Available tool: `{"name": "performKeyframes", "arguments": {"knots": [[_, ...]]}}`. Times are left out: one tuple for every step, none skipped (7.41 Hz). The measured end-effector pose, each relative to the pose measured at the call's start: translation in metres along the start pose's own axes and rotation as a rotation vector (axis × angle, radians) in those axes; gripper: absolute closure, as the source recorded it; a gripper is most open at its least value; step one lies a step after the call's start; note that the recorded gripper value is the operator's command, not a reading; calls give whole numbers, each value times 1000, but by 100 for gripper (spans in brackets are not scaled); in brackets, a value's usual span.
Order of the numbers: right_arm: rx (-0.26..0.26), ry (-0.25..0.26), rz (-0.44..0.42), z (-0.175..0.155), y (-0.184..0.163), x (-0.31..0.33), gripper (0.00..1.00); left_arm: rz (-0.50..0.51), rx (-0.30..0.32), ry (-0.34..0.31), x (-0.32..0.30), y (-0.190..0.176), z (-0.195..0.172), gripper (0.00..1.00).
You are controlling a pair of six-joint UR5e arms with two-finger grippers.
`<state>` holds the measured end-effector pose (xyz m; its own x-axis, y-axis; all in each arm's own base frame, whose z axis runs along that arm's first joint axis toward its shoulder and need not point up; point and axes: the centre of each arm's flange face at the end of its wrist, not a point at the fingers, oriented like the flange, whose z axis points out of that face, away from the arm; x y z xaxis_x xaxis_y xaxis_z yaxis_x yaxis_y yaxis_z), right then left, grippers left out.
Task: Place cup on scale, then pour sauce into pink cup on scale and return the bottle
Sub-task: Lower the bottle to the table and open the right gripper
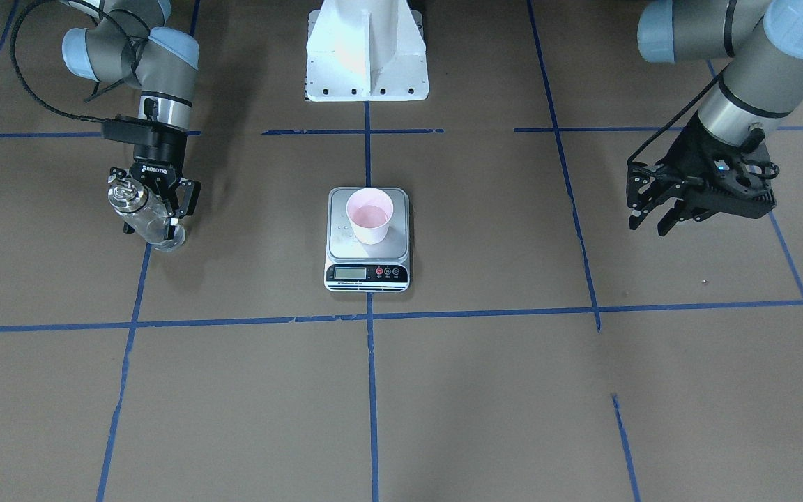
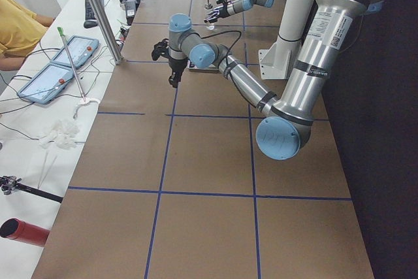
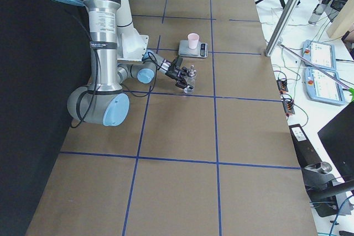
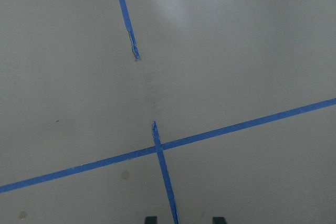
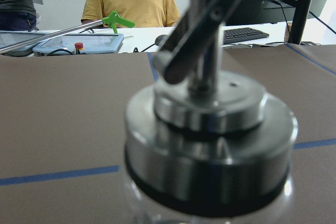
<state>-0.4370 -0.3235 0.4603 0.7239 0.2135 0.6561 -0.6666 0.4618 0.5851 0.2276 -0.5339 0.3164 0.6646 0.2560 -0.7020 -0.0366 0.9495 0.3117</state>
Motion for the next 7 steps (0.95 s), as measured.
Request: {"name": "performKeyframes", "arguments": {"knots": [[0,0,-2,0,0,0,0,0,0,0,0,0,0,54],[1,0,-2,0,0,0,0,0,0,0,0,0,0,54],[3,-1,-3,0,0,-1,0,0,0,0,0,0,0,54],[8,-2,-2,-1,-1,0,0,0,0,0,0,0,0,54],[16,-4,-3,-2,-2,1,0,0,0,0,0,0,0,54],[25,-9,-5,-4,-2,1,0,0,0,0,0,0,0,54],[32,-17,-8,-9,1,1,0,1,1,1,1,0,-1,54]]}}
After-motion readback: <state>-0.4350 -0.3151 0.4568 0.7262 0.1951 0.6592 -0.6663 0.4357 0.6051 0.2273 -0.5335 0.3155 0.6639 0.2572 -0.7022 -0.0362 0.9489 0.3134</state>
